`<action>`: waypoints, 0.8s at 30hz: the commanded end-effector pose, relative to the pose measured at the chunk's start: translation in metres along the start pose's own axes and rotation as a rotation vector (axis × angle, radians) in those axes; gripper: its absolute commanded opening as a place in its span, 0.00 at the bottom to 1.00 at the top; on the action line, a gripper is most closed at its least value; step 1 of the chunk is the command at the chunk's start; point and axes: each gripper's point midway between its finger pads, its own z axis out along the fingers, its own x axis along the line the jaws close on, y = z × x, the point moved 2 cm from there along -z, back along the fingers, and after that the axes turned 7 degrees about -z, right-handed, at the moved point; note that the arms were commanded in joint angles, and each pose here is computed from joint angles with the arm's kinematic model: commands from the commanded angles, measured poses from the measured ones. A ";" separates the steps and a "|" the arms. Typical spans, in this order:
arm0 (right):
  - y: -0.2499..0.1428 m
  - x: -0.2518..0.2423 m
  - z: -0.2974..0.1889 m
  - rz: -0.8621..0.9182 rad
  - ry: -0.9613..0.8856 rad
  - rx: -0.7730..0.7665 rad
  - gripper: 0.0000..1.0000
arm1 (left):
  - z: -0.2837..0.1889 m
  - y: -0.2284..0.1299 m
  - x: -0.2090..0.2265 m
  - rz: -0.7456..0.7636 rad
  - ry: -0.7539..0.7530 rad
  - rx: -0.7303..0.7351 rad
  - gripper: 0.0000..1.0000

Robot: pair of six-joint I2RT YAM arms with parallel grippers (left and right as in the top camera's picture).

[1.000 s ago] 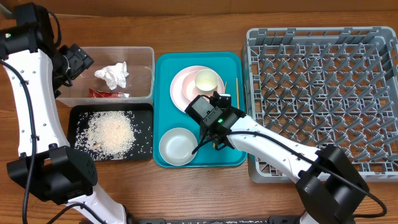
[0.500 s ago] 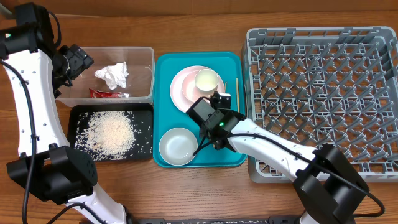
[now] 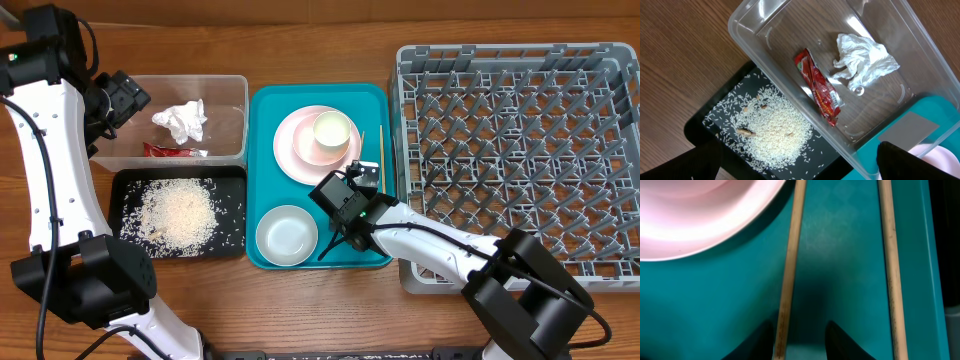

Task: Sort waste into correct bins and load items into the dishwasher
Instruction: 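Lift the chopsticks with the right gripper and carry them over the dish rack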

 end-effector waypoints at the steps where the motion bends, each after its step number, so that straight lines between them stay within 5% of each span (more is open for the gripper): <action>1: 0.007 -0.003 0.001 0.012 -0.011 -0.030 0.36 | -0.003 0.001 0.000 0.016 0.003 -0.015 1.00; 24: 0.005 0.002 0.019 0.030 0.019 -0.064 0.36 | -0.003 0.001 0.000 0.016 0.003 -0.015 1.00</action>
